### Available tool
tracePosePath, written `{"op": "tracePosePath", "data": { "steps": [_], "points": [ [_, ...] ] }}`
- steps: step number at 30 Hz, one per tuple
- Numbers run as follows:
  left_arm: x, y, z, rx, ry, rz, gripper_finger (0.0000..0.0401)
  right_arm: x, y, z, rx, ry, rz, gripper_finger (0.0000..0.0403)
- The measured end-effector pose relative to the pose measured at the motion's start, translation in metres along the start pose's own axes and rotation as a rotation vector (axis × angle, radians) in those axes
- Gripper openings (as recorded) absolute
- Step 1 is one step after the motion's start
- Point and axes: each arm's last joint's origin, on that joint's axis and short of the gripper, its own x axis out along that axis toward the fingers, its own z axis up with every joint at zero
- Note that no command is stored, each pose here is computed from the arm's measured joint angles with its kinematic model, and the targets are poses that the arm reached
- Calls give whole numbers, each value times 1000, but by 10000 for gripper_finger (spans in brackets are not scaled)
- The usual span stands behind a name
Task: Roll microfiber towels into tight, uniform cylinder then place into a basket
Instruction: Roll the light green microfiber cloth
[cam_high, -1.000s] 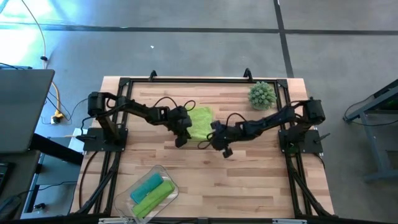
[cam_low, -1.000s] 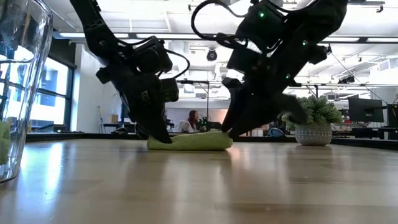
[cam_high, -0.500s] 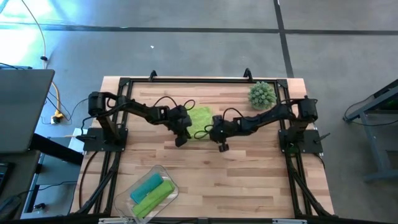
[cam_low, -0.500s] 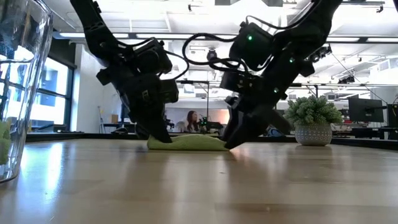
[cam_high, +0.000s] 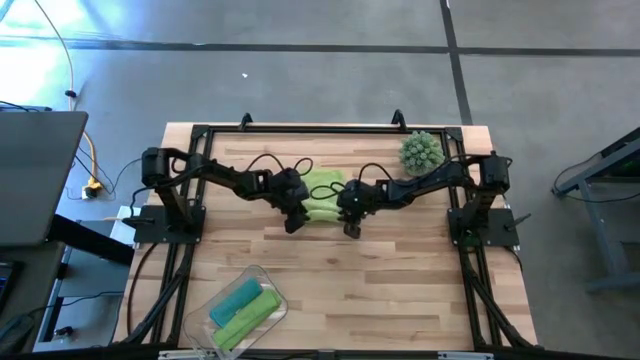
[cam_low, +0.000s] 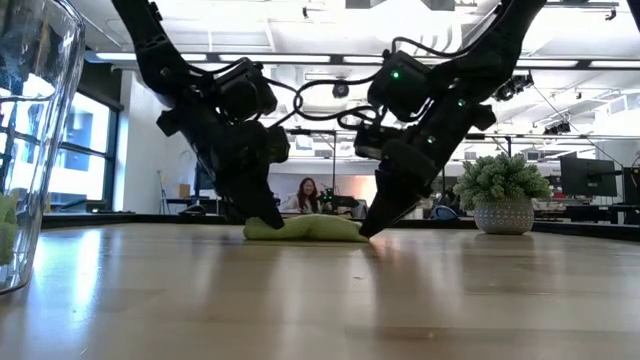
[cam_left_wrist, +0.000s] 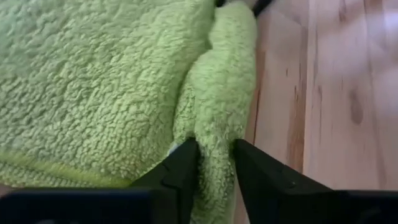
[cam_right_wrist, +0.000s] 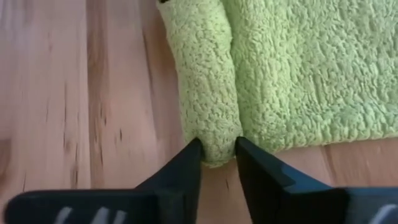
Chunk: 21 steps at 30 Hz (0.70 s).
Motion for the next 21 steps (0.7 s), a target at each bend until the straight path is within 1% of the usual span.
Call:
{"op": "tracePosePath", "data": {
  "steps": [4,6,8,10,12,14,18,21],
  "points": [
    [-5,-2,2,147,-14,25,118,0,-4,0,62,0,2,48],
    [-8,-4,4,216,-29,37,122,-1,-6,0,110,5,27,22],
    [-12,-7,7,274,-48,59,125,-1,-8,1,186,13,69,8],
    [-16,-12,9,322,-62,72,125,-1,-10,0,277,25,100,7],
    [-24,-20,11,383,-82,62,125,-1,-9,0,338,41,141,8],
    [-33,-32,14,464,-104,46,125,-1,-8,-1,365,54,173,6],
    [-47,-58,13,649,-139,26,125,-1,-7,-1,415,65,192,3],
    [-46,-75,8,807,-134,32,125,-1,-7,-1,434,68,193,3]
  ]
}}
